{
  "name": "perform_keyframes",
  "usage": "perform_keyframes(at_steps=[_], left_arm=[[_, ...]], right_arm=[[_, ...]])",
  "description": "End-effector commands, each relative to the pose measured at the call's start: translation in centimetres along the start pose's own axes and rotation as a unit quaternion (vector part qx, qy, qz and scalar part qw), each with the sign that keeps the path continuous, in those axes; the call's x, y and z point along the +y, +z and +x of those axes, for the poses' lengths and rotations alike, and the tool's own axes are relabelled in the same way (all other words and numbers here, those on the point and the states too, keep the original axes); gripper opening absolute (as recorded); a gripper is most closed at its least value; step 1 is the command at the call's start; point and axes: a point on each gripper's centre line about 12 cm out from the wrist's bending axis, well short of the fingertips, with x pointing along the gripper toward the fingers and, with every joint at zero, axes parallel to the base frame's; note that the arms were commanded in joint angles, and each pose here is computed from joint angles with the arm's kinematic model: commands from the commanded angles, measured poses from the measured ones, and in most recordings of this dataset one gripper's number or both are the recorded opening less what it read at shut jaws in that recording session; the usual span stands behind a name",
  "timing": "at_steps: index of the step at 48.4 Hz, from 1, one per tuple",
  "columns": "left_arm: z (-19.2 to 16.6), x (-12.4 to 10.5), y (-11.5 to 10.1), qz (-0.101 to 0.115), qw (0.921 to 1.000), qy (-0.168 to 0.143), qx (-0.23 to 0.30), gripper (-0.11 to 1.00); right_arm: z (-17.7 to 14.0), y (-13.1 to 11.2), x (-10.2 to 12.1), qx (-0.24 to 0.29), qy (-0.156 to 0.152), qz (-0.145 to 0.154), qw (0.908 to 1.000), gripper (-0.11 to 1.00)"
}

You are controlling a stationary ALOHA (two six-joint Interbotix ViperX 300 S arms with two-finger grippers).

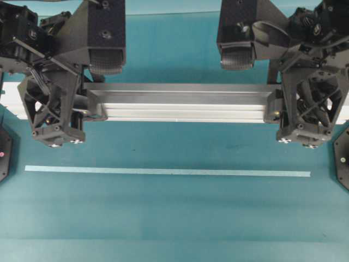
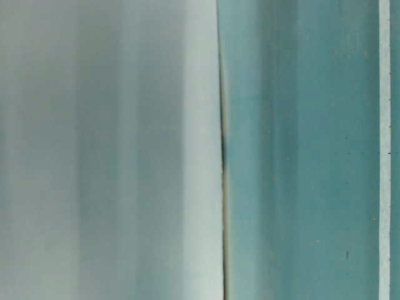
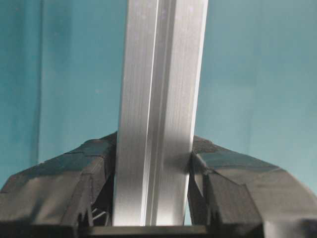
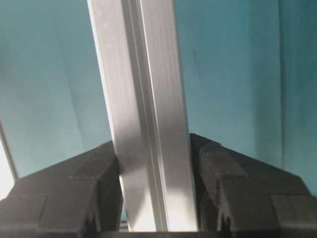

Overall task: Lift the metal rail with both hands.
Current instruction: 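Lower the held rail back down onto the table with both grippers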

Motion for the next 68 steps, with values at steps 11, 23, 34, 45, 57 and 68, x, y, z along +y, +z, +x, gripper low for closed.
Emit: perform_keyframes(at_steps=[11, 23, 34, 45, 57, 68], left_arm=[[3.1, 0.1, -0.6, -0.006, 0.9997, 0.002, -0.023, 0.36], [8.1, 0.1, -3.9, -0.006, 0.9992, 0.006, 0.039, 0.36], [11.3, 0.2, -6.2, -0.002, 0.9984, 0.007, 0.056, 0.36], [14.2, 0.2, -7.8, 0.002, 0.9981, 0.006, 0.061, 0.36], [17.7, 0.2, -9.2, 0.004, 0.9957, 0.006, 0.092, 0.36], [19.7, 0.1, -10.4, 0.008, 0.9949, 0.006, 0.101, 0.36]], right_arm=[[6.2, -0.8, -0.6, 0.044, -0.004, 0.015, 0.9989, 0.39], [9.3, -2.1, -1.1, 0.01, 0.0, 0.024, 0.9996, 0.39], [13.6, -3.2, -1.6, 0.006, -0.006, 0.025, 0.9996, 0.39], [17.0, -4.2, -2.0, 0.008, -0.009, 0.027, 0.9996, 0.39], [20.4, -4.7, -2.2, 0.001, -0.009, 0.027, 0.9996, 0.39], [22.2, -4.5, -2.3, 0.006, -0.01, 0.026, 0.9996, 0.39]])
